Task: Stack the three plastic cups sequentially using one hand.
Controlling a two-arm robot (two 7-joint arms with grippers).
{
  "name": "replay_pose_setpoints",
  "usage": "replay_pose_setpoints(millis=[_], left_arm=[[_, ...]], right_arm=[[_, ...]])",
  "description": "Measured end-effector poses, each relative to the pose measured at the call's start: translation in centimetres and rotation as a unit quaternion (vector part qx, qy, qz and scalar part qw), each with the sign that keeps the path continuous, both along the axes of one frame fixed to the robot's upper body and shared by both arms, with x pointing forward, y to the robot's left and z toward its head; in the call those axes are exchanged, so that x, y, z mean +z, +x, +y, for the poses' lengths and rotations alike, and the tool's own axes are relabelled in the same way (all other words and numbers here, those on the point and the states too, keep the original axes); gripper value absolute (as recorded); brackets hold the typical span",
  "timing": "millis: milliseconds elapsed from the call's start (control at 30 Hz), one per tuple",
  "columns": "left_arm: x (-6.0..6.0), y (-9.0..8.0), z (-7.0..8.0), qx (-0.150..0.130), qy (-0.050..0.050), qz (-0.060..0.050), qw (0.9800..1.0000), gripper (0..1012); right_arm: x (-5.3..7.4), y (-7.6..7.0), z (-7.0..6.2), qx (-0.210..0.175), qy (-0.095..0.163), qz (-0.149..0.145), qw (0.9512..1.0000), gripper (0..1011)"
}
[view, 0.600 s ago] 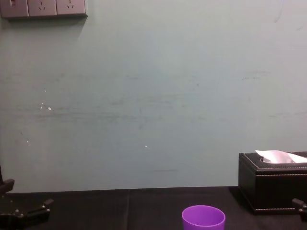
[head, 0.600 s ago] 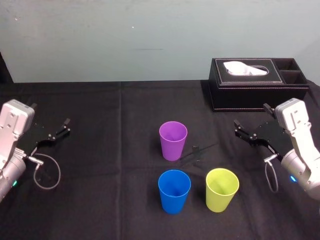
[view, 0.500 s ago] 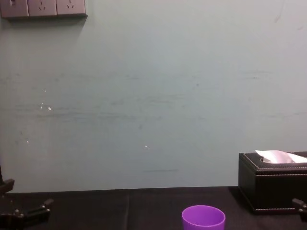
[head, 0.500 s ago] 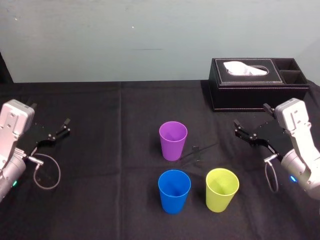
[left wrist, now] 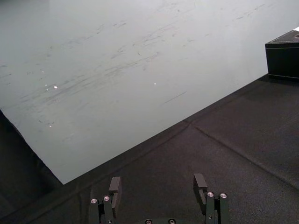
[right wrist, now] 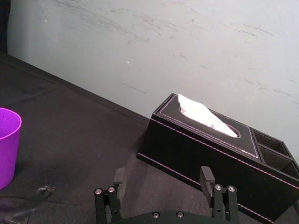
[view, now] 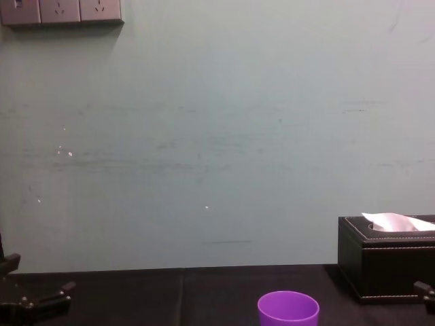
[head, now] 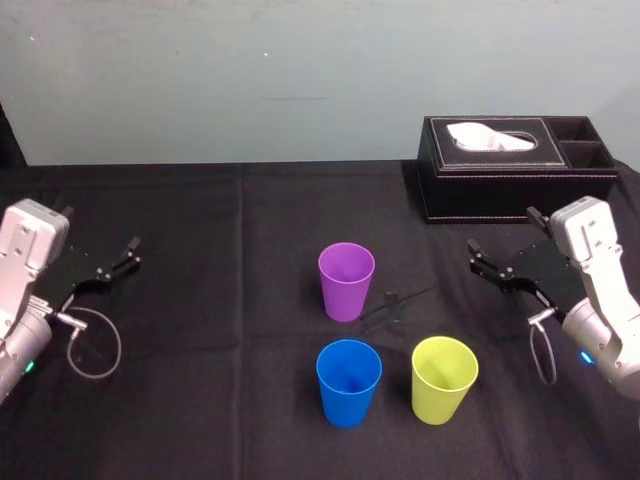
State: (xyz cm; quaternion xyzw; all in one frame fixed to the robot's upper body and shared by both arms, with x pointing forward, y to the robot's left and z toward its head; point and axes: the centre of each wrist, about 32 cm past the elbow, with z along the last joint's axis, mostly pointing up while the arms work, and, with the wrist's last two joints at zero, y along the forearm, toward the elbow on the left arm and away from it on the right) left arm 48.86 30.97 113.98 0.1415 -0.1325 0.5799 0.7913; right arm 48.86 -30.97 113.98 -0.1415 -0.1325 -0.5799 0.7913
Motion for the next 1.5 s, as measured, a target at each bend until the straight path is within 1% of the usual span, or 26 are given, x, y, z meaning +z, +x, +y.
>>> replay_pose_setpoints(millis=[1000,1133,1300,1500], left_arm=[[0.0,0.0,0.0,0.0,0.0,0.0,1.0,1010],[0.0,0.0,0.0,0.0,0.0,0.0,1.0,1010],[0.0,0.0,0.0,0.0,0.0,0.0,1.0,1010],[0.0,0.0,0.0,0.0,0.0,0.0,1.0,1010]], right_arm=[[0.0,0.0,0.0,0.0,0.0,0.0,1.0,1000],[0.5,0.0,0.0,0.007,0.007,0.002,0.9999,1000],[1.4,-0.4,-0.5,0.016,0.02,0.004,0.9997,1000],[2.9,-1.5,-1.8,0.028,0.043,0.006,0.9987,1000]])
